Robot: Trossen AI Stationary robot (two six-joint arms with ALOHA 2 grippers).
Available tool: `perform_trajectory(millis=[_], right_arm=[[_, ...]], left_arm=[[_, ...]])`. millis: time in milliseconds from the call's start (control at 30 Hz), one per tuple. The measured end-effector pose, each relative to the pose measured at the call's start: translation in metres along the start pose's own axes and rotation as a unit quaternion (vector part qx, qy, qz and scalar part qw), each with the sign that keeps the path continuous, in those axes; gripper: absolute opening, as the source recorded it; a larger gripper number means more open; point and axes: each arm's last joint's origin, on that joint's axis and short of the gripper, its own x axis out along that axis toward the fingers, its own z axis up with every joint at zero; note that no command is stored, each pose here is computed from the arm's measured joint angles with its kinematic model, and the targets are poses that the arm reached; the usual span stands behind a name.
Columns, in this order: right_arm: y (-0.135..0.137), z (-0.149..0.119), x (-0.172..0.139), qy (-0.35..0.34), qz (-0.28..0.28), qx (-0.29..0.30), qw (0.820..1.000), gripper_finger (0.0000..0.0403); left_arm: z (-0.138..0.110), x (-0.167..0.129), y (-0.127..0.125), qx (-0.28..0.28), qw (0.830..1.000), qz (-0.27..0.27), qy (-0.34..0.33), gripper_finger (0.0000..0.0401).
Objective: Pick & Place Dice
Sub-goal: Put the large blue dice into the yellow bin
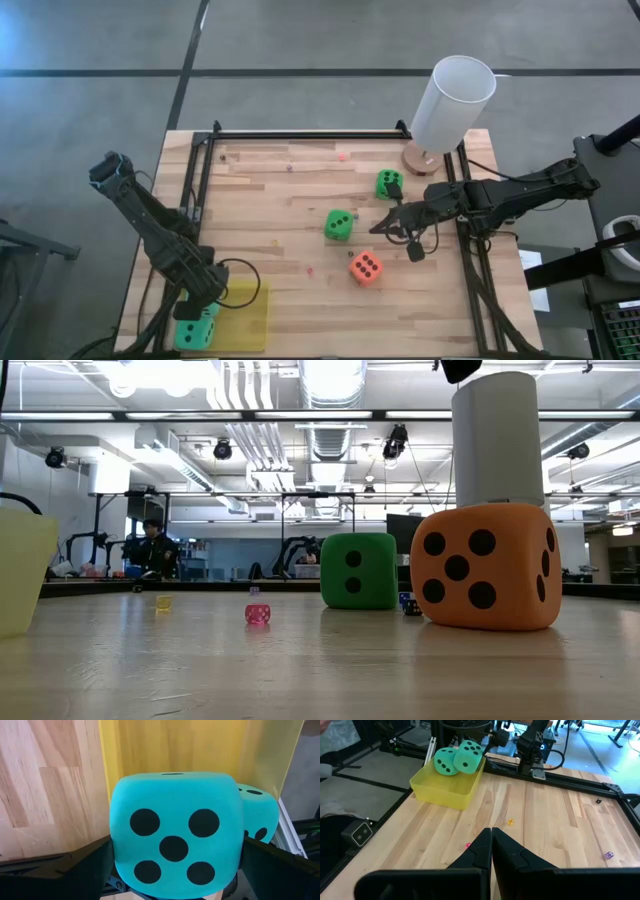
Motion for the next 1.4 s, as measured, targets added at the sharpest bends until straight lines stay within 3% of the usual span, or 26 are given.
perform_trajectory(millis=[500, 1400], right_arm=[[0.0, 0.0, 0.0, 0.0, 0.0, -0.001, 1.0, 0.0008], [0.0001, 0.0, 0.0, 0.0, 0.0, -0.001, 1.0, 0.0008]], left_arm=[[0.001, -0.0002, -0.0032, -0.005, 1.0, -0.027, 0.007, 0.0398], [0.0002, 0.0014, -0.0027, -0.004, 0.999, -0.03, 0.015, 0.0387]])
